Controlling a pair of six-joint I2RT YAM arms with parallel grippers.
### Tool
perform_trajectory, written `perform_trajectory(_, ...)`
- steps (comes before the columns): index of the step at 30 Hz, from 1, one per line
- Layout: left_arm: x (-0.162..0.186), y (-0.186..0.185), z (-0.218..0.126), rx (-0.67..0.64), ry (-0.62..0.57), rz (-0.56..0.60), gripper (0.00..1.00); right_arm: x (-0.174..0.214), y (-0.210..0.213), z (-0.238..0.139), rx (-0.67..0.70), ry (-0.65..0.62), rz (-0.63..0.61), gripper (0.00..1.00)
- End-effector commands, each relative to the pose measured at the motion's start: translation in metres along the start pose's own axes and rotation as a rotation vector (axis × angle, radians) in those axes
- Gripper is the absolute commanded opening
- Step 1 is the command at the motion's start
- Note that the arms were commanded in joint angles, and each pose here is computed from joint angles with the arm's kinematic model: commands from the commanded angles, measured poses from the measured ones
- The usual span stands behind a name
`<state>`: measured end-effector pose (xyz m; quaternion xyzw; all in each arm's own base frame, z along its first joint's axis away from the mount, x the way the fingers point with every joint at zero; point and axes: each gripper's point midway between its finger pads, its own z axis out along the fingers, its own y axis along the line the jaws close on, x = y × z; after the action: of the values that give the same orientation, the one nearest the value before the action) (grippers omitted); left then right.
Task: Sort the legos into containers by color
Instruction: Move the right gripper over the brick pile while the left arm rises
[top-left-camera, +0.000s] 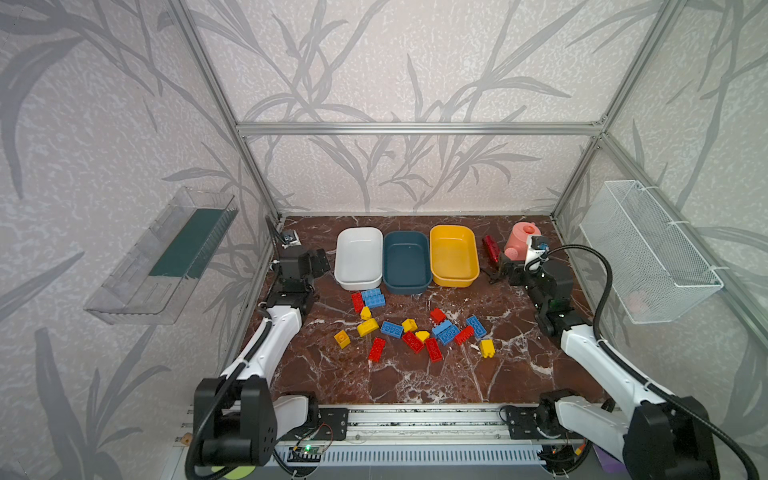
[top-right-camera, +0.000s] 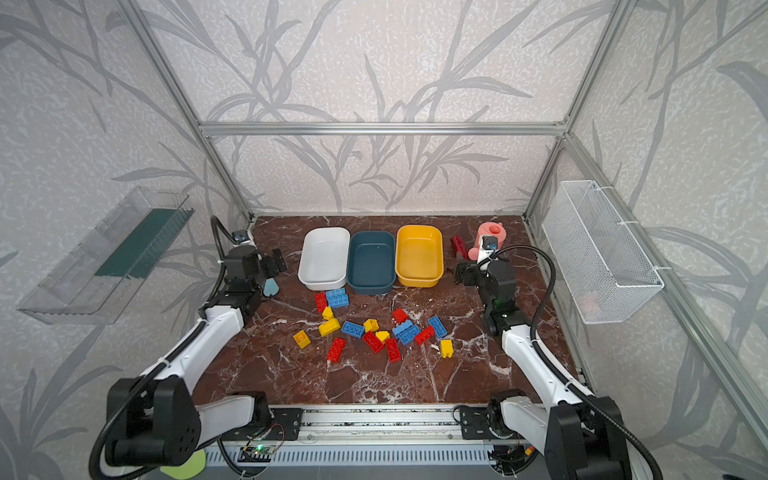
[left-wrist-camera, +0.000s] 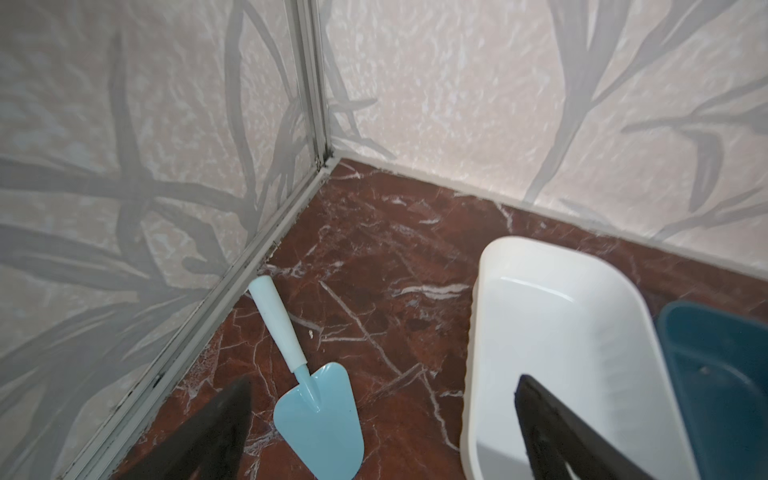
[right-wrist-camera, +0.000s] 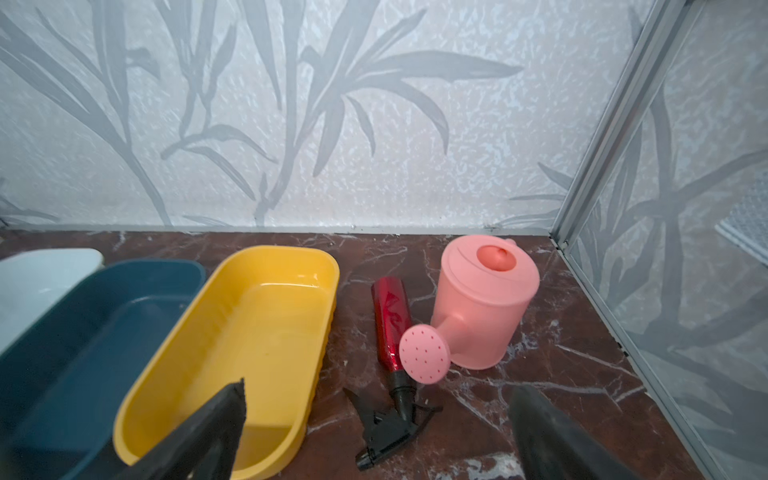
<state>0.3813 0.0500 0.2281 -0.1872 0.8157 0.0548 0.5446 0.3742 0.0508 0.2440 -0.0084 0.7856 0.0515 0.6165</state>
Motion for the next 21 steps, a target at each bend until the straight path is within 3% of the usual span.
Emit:
perform_trajectory(1, 0.038, 0.017, -0.046, -0.08, 0.242, -0.091, 0.99, 0.044, 0.031, -0.024, -0.1, 0.293, 0.036, 0.95)
perform_trajectory(4, 0.037, 0.008, -0.091, -0.004, 0.28, -0.108, 0.99, 0.042, 0.076, -0.044, -0.203, 0.341, -0.085, 0.95)
perform_trajectory(8, 0.042, 0.0, -0.137, 0.06, 0.294, 0.026, 0.99, 0.054, 0.14, -0.069, -0.381, 0.384, -0.269, 0.95)
perform_trajectory(12, 0.053, 0.004, -0.155, 0.129, 0.279, 0.036, 0.99, 0.075, 0.197, -0.085, -0.597, 0.447, -0.351, 0.94)
perform_trajectory(21, 0.064, -0.011, -0.192, 0.33, 0.208, 0.061, 0.99, 0.125, 0.274, -0.068, -0.795, 0.578, -0.483, 0.91)
